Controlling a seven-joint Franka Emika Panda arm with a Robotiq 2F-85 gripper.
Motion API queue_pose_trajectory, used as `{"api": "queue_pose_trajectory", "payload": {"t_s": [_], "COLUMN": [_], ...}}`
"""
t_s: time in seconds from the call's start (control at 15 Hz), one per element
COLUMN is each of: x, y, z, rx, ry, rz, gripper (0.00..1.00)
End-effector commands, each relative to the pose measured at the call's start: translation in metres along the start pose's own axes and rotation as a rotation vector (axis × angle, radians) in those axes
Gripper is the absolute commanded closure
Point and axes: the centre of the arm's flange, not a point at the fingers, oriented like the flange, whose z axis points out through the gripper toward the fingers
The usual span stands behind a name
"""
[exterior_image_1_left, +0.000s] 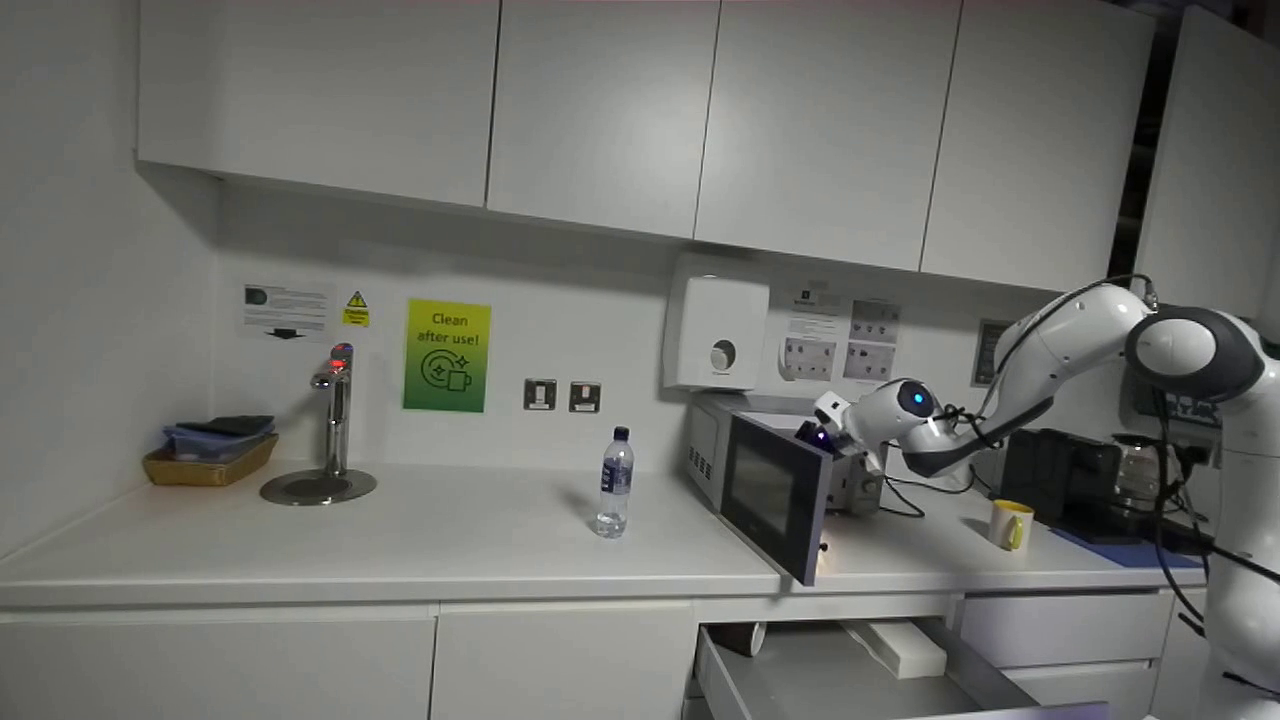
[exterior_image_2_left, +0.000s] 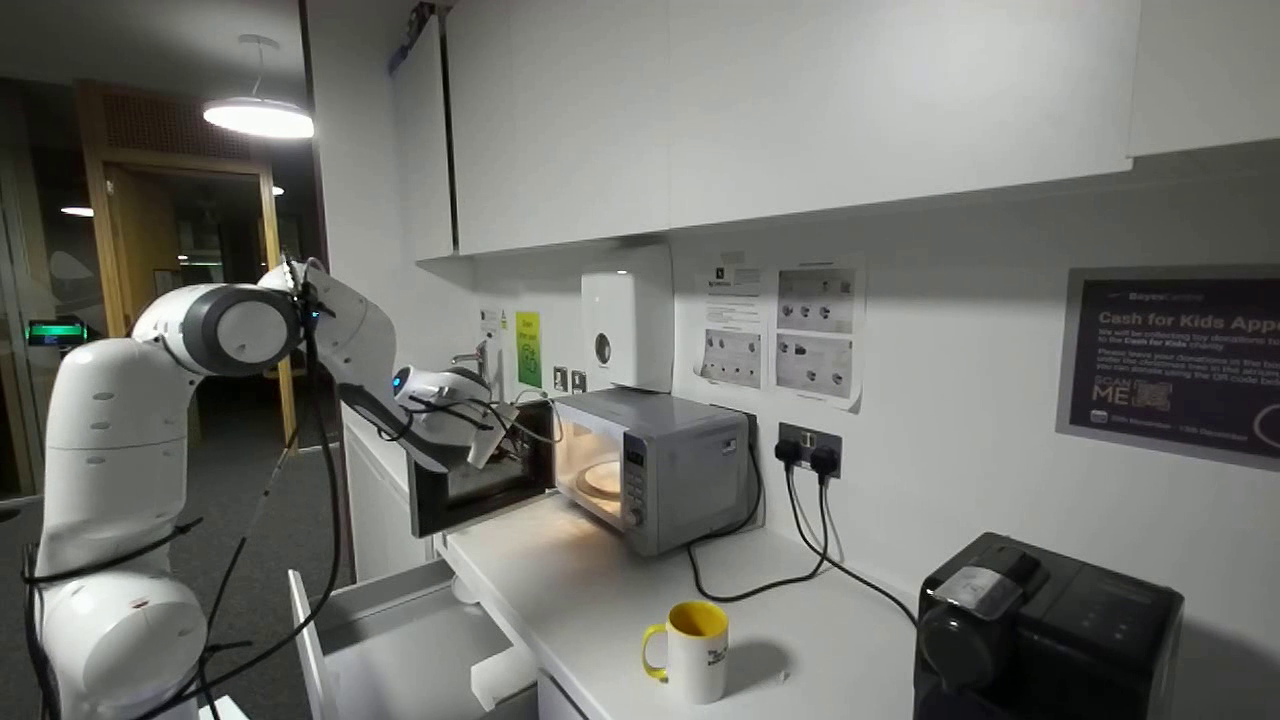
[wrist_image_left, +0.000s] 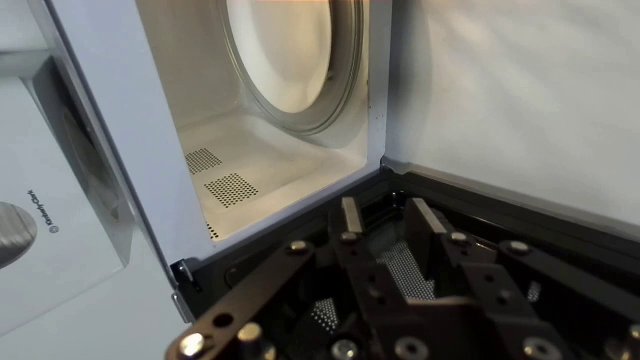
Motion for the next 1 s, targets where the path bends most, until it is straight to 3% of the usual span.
{"api": "queue_pose_trajectory", "payload": {"t_s": [0.0,0.07,0.4,0.93], "x": [-0.011,-0.014,-0.026,-0.040], "y": [-0.004,-0.006,-0.013,-0.015], "z": [-0.049,-0.055,-0.083,-0.113], "rx": [-0.033,-0.041,-0.079,-0.135], "ry": [-0.052,-0.065,-0.123,-0.199], "rz": [0.066,0.079,0.134,0.186], "gripper": [0.51,0.38,0.00,0.00]}}
